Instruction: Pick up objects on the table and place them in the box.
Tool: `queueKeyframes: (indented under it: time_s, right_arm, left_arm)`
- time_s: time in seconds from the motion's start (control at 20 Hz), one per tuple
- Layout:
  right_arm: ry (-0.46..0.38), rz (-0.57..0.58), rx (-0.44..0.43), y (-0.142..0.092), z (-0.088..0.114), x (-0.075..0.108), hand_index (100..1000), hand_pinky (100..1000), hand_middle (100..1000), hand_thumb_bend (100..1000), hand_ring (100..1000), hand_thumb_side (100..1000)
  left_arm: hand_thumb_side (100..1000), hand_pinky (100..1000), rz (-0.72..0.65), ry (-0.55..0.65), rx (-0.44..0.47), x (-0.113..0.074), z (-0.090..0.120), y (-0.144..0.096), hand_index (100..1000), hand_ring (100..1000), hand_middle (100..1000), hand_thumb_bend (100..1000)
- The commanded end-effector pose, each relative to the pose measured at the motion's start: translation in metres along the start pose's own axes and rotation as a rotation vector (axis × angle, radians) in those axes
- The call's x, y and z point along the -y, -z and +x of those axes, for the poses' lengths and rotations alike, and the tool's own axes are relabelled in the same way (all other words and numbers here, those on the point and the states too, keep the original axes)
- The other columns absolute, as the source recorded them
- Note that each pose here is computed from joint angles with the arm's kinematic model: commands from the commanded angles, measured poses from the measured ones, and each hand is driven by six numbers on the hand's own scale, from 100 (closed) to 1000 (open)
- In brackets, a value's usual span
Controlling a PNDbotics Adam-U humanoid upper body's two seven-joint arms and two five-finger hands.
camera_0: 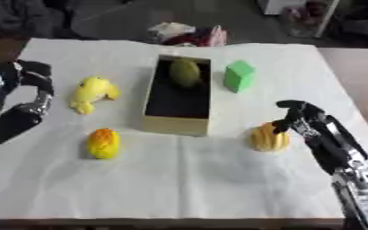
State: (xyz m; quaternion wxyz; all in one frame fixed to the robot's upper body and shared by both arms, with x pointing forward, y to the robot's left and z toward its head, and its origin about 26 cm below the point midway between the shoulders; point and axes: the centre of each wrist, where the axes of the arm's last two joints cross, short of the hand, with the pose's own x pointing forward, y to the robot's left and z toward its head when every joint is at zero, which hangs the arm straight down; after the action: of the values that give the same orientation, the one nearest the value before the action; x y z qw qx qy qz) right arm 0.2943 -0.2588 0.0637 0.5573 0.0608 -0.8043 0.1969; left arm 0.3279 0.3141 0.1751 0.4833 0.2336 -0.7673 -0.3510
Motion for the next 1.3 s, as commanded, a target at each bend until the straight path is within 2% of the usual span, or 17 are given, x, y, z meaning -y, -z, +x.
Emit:
queueKeyframes:
  time_s: [0.05, 0.1, 0.25, 0.35, 0.55, 1.05, 1.3]
  right_arm:
    - [-0.026, 0.015, 0.013, 0.001, 0.005, 0.004, 777, 737, 391, 100, 507, 606]
    - [-0.025, 0.018, 0.013, 0.001, 0.005, 0.003, 777, 737, 391, 100, 507, 606]
    - [-0.02, 0.027, 0.013, 0.001, 0.005, 0.002, 777, 737, 391, 100, 508, 607]
    - [-0.016, 0.033, 0.015, 0.002, 0.005, 0.001, 776, 737, 391, 100, 509, 607]
    - [-0.011, 0.038, 0.018, 0.003, 0.005, 0.0, 776, 737, 391, 100, 509, 608]
    - [-0.003, 0.047, 0.019, 0.003, 0.005, -0.002, 776, 737, 391, 100, 513, 609]
    - [-0.001, 0.047, 0.02, 0.003, 0.005, -0.003, 776, 736, 391, 100, 514, 609]
  left_arm:
    - [311, 775, -0.094, 0.192, -0.068, -0.034, -0.008, 0.019, 784, 679, 685, 100]
    - [291, 776, -0.128, 0.244, -0.098, -0.041, -0.012, 0.029, 796, 690, 698, 100]
    - [269, 774, -0.227, 0.396, -0.2, -0.053, -0.027, 0.059, 811, 702, 715, 191]
    - [281, 770, -0.298, 0.451, -0.255, -0.052, -0.039, 0.078, 809, 698, 714, 227]
    - [316, 767, -0.444, 0.506, -0.294, -0.046, -0.055, 0.102, 806, 693, 703, 281]
    - [339, 766, -0.584, 0.54, -0.272, -0.03, -0.059, 0.118, 816, 672, 709, 321]
    - [298, 758, -0.56, 0.555, -0.283, -0.015, -0.064, 0.117, 819, 666, 705, 335]
